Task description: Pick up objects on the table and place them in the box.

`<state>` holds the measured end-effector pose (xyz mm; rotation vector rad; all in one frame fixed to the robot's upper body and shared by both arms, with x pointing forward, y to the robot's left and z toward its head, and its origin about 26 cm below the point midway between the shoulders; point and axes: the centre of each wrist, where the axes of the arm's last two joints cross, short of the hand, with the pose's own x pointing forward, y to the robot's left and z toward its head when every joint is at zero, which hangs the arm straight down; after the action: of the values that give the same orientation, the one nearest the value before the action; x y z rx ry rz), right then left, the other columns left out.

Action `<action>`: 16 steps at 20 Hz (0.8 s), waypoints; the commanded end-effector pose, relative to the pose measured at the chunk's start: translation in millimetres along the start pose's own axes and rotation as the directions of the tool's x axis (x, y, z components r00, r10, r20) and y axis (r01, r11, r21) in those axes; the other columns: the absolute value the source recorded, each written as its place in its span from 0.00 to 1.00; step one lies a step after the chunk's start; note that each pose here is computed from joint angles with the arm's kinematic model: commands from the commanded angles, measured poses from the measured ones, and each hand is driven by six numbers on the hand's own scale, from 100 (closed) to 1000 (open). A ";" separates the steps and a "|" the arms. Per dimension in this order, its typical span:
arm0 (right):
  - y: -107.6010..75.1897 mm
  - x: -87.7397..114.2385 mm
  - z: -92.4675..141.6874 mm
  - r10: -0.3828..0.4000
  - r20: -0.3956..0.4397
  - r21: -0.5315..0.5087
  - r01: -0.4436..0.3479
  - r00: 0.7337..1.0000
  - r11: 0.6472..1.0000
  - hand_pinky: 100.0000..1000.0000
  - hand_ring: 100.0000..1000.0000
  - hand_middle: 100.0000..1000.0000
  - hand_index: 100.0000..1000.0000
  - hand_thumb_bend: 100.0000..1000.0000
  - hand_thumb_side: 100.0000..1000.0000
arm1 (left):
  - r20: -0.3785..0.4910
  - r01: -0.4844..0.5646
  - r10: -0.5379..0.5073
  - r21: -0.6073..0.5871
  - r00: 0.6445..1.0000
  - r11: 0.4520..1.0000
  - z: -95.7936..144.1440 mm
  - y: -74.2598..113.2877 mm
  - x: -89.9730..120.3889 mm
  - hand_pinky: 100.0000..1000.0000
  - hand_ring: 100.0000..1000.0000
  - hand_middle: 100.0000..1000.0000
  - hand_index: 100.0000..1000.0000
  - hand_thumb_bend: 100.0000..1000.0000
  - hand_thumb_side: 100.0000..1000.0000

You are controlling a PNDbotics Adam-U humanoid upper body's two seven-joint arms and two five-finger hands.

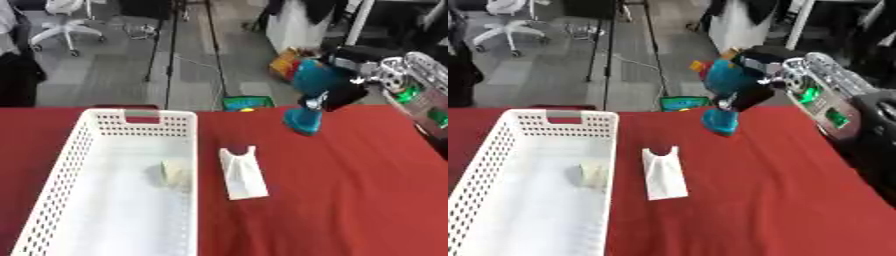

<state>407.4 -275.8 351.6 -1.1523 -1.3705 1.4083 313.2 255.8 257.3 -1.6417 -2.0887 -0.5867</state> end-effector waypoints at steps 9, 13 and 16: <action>-45.5 49.8 11.4 -0.015 0.149 -0.083 0.028 0.989 0.996 0.00 0.14 0.13 0.31 0.00 0.46 | 0.006 -0.012 0.012 -0.007 1.000 1.000 -7.2 -1.9 -0.6 0.57 0.44 0.52 0.60 0.00 0.84; -51.0 66.0 7.8 -0.014 0.188 -0.084 0.031 0.982 0.996 0.00 0.13 0.13 0.31 0.00 0.46 | 0.012 -0.024 0.024 -0.006 1.000 1.000 -8.7 -2.3 -3.2 0.57 0.44 0.52 0.60 0.00 0.84; -53.6 79.3 3.4 -0.011 0.221 -0.079 0.029 0.975 0.996 0.00 0.13 0.13 0.31 0.00 0.46 | 0.018 -0.033 0.034 -0.007 0.999 0.999 -10.3 -2.6 -5.4 0.57 0.44 0.52 0.60 0.00 0.83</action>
<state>388.9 -198.3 388.7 -1.0360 -1.5782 1.5161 314.2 248.0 255.9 -1.6745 -2.0644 -0.5477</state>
